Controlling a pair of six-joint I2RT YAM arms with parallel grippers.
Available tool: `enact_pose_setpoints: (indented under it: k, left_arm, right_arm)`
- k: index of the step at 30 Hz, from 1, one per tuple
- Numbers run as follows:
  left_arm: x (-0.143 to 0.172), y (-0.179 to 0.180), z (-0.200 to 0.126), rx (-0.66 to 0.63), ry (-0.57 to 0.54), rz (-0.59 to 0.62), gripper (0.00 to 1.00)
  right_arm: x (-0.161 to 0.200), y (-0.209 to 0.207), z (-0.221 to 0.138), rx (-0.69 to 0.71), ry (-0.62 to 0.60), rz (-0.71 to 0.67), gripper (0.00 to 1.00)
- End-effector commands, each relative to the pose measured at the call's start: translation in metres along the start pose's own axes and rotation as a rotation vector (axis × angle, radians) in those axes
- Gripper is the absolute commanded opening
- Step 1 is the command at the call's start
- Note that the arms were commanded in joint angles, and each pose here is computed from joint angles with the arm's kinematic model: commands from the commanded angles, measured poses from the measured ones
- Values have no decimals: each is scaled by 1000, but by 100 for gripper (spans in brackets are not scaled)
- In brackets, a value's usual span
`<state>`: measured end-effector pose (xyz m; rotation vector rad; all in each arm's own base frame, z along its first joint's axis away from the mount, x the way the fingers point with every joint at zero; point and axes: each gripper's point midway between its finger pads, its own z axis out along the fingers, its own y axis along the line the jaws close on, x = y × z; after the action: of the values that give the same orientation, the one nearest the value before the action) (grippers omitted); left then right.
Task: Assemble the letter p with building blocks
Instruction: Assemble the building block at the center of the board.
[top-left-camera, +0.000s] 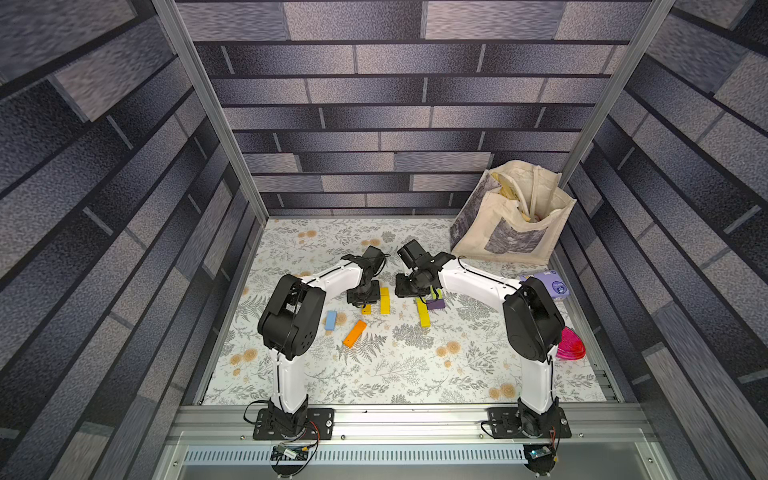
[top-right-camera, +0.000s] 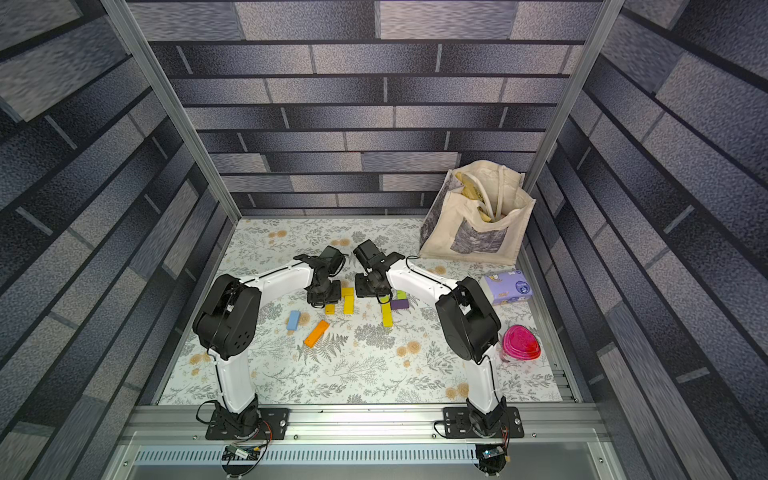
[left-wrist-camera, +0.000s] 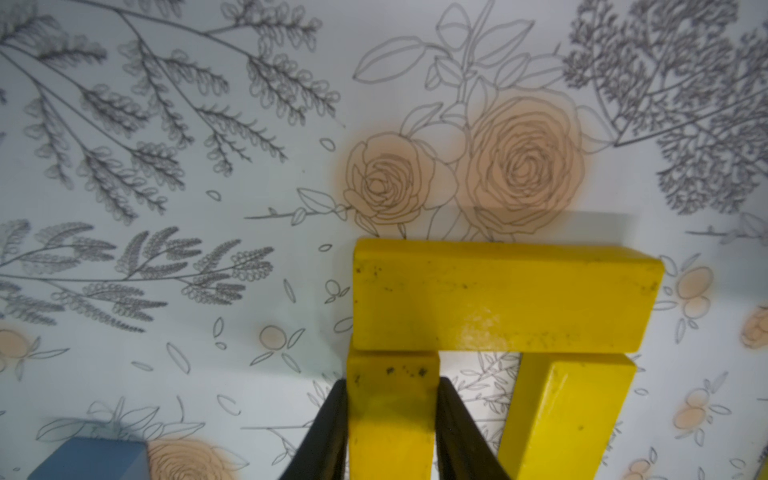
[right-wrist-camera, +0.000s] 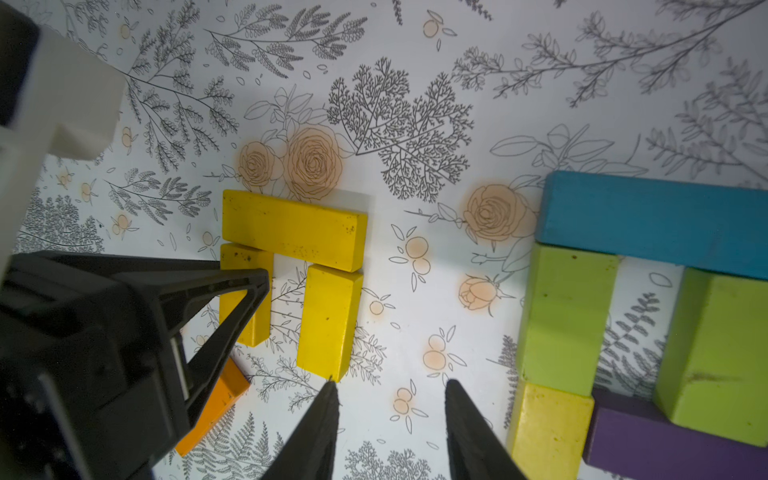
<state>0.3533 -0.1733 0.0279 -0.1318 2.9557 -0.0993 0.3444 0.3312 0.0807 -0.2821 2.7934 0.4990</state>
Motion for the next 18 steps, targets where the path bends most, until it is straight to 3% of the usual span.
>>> enact_pose_setpoints:
  k: [1, 8, 18]
  left_arm:
    - [1, 7, 1, -28, 18, 14, 38]
    - [-5, 5, -17, -11, -25, 11, 50]
    - [-21, 27, -80, 9, -214, -71, 60]
  right_arm:
    - [1, -3, 2, 4, 24, -3, 44]
    - [0, -1, -1, -3, 19, -5, 45]
    - [-2, 6, -9, -35, -1, -6, 45]
